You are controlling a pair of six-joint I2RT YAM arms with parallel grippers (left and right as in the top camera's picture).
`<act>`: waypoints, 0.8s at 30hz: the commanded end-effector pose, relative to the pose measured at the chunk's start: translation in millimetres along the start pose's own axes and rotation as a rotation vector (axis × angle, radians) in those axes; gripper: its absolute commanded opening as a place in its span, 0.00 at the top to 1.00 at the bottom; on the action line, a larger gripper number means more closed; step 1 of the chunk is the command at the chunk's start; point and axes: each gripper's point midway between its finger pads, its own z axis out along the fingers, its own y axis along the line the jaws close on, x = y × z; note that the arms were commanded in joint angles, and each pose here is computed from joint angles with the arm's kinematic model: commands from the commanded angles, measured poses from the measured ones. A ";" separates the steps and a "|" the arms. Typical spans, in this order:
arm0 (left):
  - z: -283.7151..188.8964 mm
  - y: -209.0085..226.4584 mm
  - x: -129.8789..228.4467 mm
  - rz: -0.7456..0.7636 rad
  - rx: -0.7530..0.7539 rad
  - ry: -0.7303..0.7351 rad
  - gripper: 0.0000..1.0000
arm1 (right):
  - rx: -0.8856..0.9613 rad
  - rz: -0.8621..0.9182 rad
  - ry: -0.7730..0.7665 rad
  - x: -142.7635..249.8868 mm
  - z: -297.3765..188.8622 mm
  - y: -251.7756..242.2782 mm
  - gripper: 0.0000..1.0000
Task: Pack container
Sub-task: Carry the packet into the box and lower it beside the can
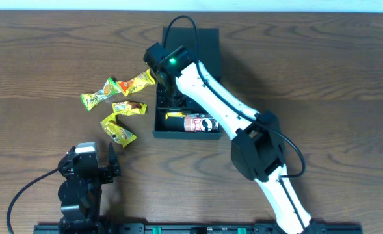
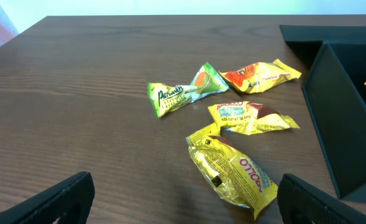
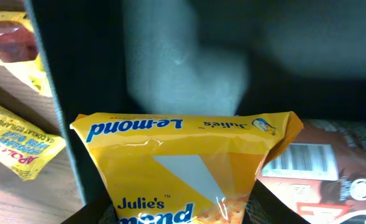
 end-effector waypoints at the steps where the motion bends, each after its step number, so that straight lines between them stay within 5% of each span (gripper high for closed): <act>1: 2.8 1.0 8.7 -0.016 -0.006 0.019 0.05 | 0.018 0.016 0.007 8.7 6.2 6.3 0.73; 24: 2.8 1.0 8.7 -0.016 -0.006 0.019 0.05 | 0.057 0.142 0.043 28.3 8.4 8.8 0.72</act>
